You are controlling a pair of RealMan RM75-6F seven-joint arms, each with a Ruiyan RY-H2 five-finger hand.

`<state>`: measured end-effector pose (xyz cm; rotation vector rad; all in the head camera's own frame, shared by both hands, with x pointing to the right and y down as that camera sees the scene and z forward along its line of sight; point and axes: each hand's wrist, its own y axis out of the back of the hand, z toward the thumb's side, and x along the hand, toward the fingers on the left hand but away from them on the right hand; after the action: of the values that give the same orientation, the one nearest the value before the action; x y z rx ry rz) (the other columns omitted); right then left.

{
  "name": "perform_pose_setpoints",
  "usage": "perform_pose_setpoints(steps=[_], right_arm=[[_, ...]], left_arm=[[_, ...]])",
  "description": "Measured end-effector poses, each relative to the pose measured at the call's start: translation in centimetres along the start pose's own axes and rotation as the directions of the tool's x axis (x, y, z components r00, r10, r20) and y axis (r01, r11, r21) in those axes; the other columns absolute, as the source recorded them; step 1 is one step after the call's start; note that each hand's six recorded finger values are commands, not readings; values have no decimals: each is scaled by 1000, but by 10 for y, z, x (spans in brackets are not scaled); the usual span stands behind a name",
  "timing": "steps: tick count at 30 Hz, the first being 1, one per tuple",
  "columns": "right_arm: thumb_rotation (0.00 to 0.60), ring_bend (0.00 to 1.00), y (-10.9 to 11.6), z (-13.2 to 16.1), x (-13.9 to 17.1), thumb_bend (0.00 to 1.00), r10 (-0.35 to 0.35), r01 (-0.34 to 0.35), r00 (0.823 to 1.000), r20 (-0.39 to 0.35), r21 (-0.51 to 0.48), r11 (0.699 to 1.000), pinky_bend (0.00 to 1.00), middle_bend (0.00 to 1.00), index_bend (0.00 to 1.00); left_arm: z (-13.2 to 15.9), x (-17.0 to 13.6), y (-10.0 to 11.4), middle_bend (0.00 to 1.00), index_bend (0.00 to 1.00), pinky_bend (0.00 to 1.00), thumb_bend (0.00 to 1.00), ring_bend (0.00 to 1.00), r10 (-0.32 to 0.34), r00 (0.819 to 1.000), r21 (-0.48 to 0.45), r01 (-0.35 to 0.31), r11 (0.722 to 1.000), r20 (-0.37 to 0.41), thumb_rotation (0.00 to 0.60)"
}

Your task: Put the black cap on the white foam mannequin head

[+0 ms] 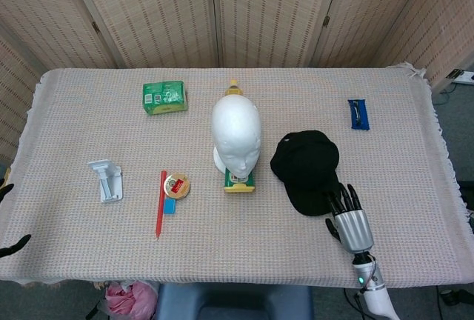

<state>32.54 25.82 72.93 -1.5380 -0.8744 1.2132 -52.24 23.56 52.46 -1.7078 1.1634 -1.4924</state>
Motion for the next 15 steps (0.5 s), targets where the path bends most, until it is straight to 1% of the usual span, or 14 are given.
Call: perform_pose_setpoints(steps=[11,15], right_arm=[[600,65,-6,6,-11,280,-7,8,999,32,-13,1000,106,269,222],[600,67,-7,8,-16,295,-16,16,999,41,-18,1000,113,282,237]], left_arm=[[-1,-2,3,0,0,146,216,0,11,1000,-17,-11,1000,-11,600],[0,-6,6,0,0,146,216,0,21,1000,-24,-21,999,-3,600]])
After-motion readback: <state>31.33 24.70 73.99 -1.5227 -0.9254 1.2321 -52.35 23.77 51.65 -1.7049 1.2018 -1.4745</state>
